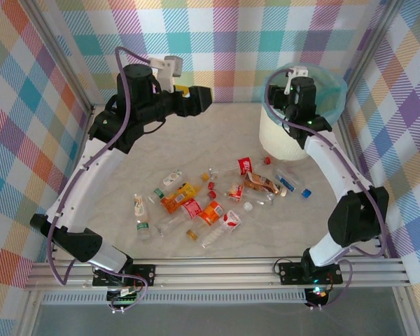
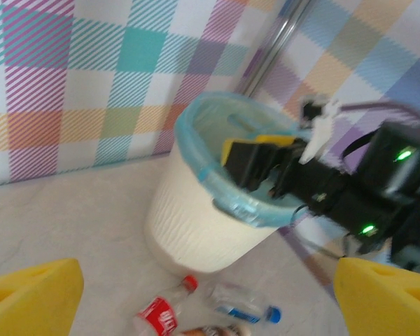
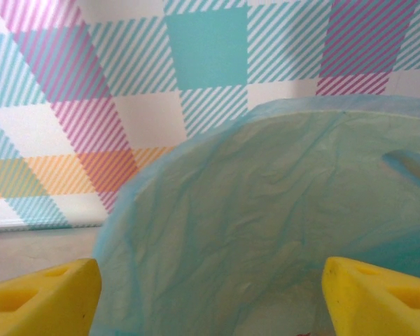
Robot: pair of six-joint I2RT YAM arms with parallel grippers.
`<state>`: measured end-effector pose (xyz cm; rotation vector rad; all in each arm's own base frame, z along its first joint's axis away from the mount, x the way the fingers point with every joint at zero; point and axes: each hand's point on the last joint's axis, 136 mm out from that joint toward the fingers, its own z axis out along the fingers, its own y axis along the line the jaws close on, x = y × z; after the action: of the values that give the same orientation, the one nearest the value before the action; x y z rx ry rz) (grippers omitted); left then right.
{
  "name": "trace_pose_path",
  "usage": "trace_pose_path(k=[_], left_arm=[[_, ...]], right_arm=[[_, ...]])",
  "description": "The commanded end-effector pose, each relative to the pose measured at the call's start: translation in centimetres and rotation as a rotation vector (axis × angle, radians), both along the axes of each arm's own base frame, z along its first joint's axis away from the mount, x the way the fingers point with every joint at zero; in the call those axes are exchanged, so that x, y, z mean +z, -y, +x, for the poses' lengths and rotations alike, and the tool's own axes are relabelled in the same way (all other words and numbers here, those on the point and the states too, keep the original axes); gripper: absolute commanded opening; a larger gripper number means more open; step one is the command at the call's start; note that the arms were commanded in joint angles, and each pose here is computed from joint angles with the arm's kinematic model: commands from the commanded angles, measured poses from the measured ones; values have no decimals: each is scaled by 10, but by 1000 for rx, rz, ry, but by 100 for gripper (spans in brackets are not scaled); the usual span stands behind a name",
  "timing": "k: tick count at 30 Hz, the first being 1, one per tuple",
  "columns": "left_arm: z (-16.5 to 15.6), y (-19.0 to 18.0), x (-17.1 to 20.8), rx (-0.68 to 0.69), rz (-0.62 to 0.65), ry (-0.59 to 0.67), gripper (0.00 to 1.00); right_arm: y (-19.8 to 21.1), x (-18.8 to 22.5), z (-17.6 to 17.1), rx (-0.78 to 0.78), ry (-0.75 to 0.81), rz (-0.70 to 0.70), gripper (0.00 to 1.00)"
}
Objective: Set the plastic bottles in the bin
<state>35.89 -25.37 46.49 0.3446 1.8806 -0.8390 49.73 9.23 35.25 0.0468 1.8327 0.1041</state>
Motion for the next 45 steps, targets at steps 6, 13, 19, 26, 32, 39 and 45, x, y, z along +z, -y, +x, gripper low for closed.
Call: trace_pose_path(k=[6, 13, 19, 26, 32, 39, 45], left_arm=[[-4, -46, -36, 180, 269, -54, 91], [-9, -84, -95, 289, 478, -185, 91], [-17, -116, -142, 355, 546, -276, 91], [-32, -127, -217, 326, 528, -421, 92], [-49, -104, -242, 146, 462, -348, 93], [-68, -86, -243, -8, 409, -219, 93], [-74, -90, -248, -12, 418, -202, 93]], right_arm=[[-27, 64, -43, 157, 20, 130, 81], [-97, 60, -84, 381, -34, 11, 80], [-183, 2, -134, 792, -113, -342, 84], [-214, -83, -173, 1192, -205, -664, 83], [-216, -149, -160, 1314, -267, -866, 83], [-225, -219, -148, 1433, -364, -956, 85], [-230, -249, -134, 1459, -413, -1002, 84]])
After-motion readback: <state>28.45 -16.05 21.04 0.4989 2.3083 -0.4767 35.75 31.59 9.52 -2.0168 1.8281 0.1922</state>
